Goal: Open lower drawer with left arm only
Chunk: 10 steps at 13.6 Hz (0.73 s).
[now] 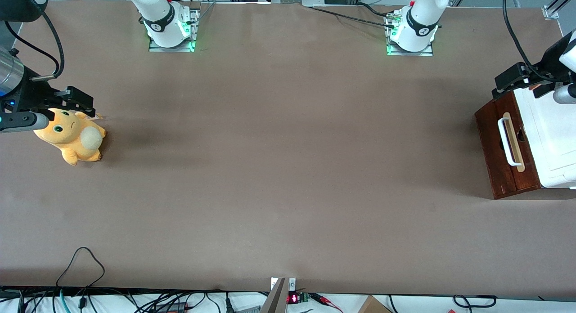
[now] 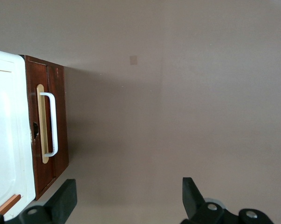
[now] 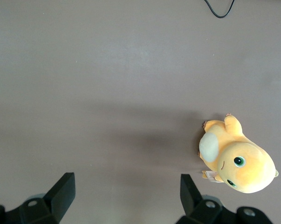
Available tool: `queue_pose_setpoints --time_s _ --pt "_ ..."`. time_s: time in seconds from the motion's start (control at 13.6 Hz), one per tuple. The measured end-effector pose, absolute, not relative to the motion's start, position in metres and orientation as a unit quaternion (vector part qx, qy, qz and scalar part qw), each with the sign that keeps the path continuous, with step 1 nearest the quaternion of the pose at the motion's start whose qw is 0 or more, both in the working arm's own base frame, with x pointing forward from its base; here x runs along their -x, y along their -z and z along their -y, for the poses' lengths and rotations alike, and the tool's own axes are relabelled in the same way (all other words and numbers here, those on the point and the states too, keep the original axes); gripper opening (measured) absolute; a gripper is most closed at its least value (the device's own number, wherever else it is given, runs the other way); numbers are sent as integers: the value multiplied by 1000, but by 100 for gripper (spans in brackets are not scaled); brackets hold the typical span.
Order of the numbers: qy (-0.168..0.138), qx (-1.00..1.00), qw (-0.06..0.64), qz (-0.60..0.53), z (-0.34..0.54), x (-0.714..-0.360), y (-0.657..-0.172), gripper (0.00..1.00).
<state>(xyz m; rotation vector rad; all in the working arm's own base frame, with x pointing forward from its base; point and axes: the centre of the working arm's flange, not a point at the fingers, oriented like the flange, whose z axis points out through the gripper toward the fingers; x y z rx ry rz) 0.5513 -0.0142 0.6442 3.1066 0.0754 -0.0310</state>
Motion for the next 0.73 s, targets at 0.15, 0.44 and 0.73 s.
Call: queue_pose_setpoints --time_s 0.15,0.44,0.73 --pt "16 -999 17 -24 14 -551 -641 100" --pt "15 -999 16 -24 14 -549 -643 99" --pt "35 -980 -195 23 41 -547 -606 94"
